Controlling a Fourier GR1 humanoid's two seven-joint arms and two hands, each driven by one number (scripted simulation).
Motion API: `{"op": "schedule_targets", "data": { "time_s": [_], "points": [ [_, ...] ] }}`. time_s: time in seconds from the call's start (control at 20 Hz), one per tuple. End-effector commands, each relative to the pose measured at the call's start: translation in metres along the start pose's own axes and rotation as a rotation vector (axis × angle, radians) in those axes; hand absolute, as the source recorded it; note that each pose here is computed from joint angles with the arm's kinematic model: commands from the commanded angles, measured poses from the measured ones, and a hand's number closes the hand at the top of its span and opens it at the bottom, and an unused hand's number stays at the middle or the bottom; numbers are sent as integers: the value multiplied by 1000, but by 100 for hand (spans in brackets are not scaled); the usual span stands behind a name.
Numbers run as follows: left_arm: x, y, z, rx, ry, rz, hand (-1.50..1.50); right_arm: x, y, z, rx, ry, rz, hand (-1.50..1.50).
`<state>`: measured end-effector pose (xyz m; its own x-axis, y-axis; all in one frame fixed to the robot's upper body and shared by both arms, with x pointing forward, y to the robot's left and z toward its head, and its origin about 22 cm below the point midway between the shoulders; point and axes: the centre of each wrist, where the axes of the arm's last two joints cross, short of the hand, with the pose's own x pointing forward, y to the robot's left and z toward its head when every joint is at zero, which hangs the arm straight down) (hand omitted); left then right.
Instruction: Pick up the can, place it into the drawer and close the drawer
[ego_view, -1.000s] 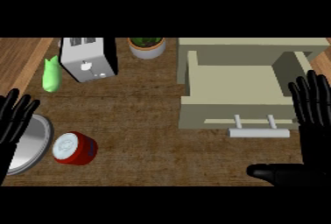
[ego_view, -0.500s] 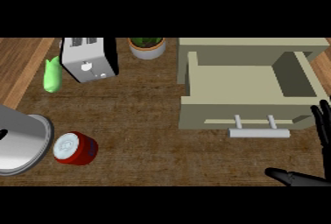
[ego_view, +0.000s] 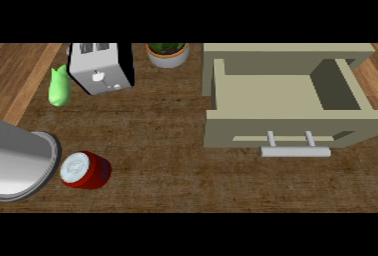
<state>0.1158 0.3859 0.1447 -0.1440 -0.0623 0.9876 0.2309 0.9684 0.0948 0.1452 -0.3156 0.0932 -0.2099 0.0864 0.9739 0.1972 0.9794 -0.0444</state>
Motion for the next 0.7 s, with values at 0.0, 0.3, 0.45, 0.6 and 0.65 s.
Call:
{"op": "schedule_targets", "data": {
  "time_s": [0.0, 0.3, 0.45, 0.6, 0.65],
  "points": [
    [10, 11, 3, 18, 22, 75, -150, -10, -7, 12, 1, 14, -8, -150],
    [0, 6, 13, 24, 58, 193, -150, 9, -26, 15, 12, 12, 14, -150],
    [-8, 11, 4, 42, 72, 236, -150, 0, -47, 21, -4, 16, -1, -150],
    [-7, 18, -24, 25, 111, 267, -150, -3, -28, 14, 5, -3, -12, -150],
    [-23, 7, -23, 22, 124, 281, -150, 8, -36, 22, -15, 0, 3, -150]
  ]
}}
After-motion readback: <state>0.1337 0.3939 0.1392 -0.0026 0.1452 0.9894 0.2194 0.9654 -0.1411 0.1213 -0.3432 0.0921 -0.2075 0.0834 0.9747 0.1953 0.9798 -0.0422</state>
